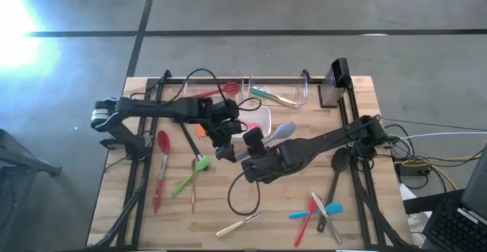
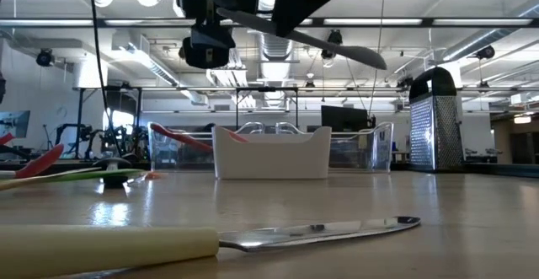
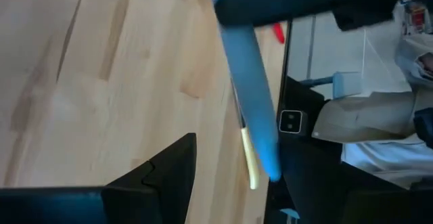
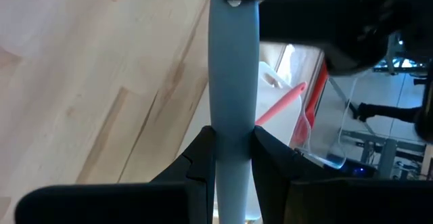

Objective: Pick & Place Kitchen Items
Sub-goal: Put the gray serving spoon into the left transparent bin

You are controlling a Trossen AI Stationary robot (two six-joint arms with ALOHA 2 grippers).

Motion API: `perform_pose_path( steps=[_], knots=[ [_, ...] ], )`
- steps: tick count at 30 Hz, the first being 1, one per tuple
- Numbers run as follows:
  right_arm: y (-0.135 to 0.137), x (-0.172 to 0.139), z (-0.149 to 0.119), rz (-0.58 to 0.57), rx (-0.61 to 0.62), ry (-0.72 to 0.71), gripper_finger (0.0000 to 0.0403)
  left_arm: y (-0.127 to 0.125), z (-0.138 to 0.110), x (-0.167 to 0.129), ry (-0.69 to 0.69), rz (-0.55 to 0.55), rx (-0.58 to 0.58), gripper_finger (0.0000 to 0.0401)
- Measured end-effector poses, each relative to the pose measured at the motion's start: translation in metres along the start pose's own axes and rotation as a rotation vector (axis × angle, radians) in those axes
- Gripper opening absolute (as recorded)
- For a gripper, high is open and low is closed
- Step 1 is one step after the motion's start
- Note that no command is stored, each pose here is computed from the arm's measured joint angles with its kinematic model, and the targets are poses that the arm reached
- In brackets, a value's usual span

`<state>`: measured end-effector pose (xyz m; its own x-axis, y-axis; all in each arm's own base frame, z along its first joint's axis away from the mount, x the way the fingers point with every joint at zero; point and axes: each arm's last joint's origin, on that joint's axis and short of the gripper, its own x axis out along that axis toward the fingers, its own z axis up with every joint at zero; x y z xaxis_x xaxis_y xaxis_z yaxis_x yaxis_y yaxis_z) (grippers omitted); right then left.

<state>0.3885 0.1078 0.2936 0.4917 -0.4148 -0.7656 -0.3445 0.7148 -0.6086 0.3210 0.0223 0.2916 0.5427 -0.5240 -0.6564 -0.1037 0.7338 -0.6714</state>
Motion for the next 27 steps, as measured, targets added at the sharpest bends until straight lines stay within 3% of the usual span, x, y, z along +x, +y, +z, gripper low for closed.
perform_pose_path(
  steps=[12,16,20,27],
  knots=[
    [-0.003,0.006,0.021,-0.002,-0.044,-0.018,0.0054,-0.001,0.001,0.0,0.0,-0.031,0.022,0.0204],
    [-0.004,0.006,0.022,-0.001,-0.05,-0.021,0.0054,-0.001,0.001,0.0,0.006,-0.04,0.036,0.015],
    [-0.004,0.006,0.022,-0.001,-0.053,-0.021,0.0054,-0.001,0.001,0.0,0.012,-0.051,0.038,0.0055],
    [-0.004,0.006,0.022,-0.003,-0.053,-0.022,0.0054,0.0,0.001,0.001,0.014,-0.059,0.033,0.005]
  ],
)
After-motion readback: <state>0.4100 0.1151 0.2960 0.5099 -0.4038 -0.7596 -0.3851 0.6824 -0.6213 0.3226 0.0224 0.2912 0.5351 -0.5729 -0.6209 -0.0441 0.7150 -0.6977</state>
